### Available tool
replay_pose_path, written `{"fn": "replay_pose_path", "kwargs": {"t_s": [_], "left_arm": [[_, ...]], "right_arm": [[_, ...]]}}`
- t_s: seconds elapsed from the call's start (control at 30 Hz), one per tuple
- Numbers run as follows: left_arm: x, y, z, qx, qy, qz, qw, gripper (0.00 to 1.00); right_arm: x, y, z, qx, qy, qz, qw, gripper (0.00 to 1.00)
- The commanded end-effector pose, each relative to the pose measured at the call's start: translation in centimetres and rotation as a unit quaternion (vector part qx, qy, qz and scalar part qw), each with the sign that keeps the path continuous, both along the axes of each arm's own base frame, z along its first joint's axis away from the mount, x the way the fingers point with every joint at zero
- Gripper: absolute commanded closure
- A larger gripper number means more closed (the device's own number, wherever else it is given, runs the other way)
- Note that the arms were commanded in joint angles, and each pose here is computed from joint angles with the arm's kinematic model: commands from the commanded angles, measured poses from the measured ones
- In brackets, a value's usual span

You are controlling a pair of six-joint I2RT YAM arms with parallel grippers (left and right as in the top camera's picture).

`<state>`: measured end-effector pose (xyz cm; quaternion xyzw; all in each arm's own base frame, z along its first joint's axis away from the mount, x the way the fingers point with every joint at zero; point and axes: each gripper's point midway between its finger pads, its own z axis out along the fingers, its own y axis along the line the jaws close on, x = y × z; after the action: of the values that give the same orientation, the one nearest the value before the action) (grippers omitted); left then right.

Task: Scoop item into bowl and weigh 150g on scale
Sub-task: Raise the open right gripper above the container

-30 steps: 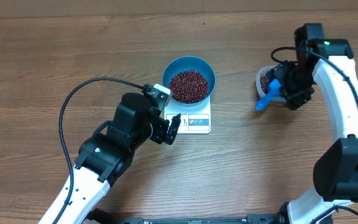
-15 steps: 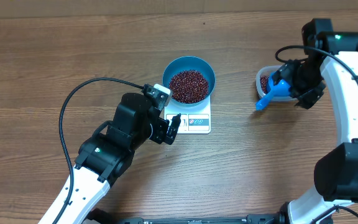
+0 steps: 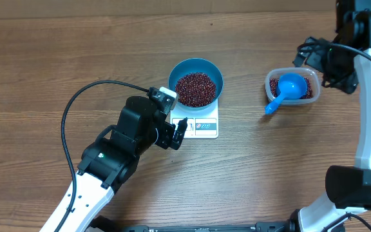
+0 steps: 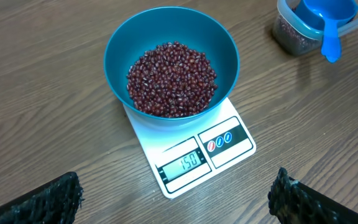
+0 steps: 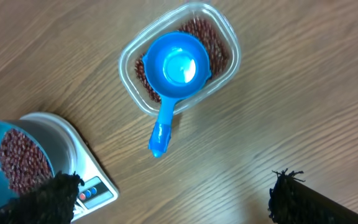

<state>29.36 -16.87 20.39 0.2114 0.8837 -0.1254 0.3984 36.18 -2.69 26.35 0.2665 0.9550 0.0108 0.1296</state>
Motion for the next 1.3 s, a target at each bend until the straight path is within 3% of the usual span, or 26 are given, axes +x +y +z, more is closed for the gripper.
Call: {"fn": "replay_pose_path", "kwargs": {"t_s": [0.0,1.27], "left_arm": [[0.0,0.0,-0.5,0.000,0.007,0.002,1.000,0.01],[0.0,0.0,-0.5,0.000,0.007,0.002,1.000,0.01]], "right_arm": [[-0.1,-0.3,1.9,-0.023,-0.026,0.042,0.999,0.00],[1.4,-0.2,2.3,-0.021,-0.056,0.046,0.997,0.00]]}}
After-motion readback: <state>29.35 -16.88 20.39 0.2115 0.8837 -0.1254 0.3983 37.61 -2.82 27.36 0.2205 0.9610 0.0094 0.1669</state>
